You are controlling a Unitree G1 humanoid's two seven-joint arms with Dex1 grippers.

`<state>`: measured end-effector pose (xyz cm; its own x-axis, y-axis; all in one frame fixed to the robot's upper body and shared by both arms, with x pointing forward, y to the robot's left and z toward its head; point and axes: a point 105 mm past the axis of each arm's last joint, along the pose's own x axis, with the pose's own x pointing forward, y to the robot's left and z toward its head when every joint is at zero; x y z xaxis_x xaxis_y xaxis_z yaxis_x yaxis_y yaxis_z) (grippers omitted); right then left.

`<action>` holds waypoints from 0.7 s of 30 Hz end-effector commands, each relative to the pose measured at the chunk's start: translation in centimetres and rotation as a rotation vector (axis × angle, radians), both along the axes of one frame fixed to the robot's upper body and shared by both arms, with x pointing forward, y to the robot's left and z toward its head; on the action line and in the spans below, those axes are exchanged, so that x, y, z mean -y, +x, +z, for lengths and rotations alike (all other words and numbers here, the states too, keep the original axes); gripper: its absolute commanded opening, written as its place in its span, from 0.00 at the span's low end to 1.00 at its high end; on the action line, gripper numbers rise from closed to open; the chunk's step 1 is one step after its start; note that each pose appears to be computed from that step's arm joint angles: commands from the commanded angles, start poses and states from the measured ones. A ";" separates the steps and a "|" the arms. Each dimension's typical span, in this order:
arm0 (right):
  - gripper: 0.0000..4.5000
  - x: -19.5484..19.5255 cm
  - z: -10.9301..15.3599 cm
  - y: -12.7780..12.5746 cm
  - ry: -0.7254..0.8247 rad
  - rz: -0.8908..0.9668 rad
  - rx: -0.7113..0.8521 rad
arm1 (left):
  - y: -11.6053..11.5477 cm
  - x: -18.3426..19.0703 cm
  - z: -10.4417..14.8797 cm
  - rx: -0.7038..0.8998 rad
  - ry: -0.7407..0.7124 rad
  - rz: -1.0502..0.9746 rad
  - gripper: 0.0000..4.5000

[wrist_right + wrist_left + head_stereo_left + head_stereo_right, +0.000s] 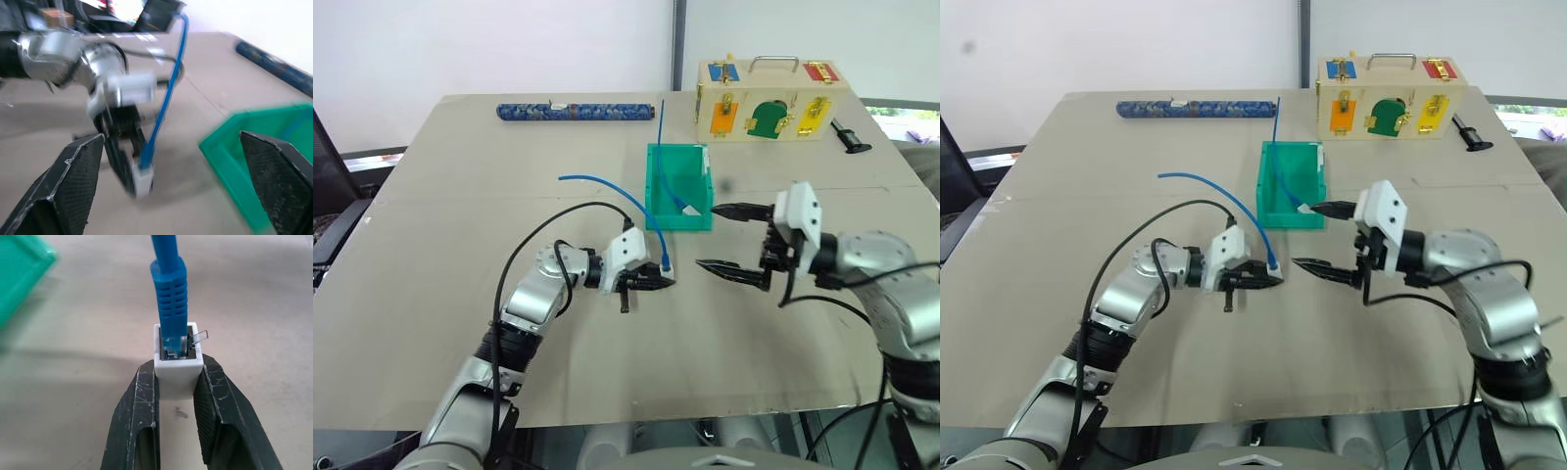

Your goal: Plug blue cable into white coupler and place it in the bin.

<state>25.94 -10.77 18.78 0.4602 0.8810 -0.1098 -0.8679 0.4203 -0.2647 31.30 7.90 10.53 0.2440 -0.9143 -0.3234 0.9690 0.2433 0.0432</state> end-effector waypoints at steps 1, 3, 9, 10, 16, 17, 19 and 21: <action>0.99 1.9 1.7 -1.1 0.039 -0.205 0.105 | 1.9 1.4 5.3 -0.041 -0.170 0.119 0.08; 0.99 2.9 0.9 -1.9 0.016 -0.310 0.108 | 3.2 2.1 7.4 -0.105 -0.227 0.196 0.08; 0.99 4.3 -0.9 -3.8 0.029 -0.520 0.077 | 8.4 4.2 11.3 -0.235 -0.240 0.426 0.08; 0.99 4.4 -1.1 -3.9 0.031 -0.540 0.075 | 9.3 4.5 11.3 -0.253 -0.234 0.464 0.08; 1.00 4.7 -1.3 -4.1 0.045 -0.601 0.087 | 11.3 6.2 12.2 -0.341 -0.246 0.506 0.60; 1.00 4.7 -1.4 -4.2 0.046 -0.606 0.088 | 11.3 6.1 12.3 -0.351 -0.243 0.502 0.69; 1.00 4.8 -1.5 -4.2 0.048 -0.614 0.087 | 11.0 5.4 12.4 -0.374 -0.232 0.502 0.89; 1.00 4.9 -1.6 -4.2 0.047 -0.615 0.085 | 10.4 4.4 12.5 -0.403 -0.229 0.491 0.99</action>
<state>22.02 -16.00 16.16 0.8928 0.4459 -0.0637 -0.4460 0.8554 -0.2633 42.24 3.20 20.70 0.5605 -0.7512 -0.3488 0.6371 0.6601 -0.3979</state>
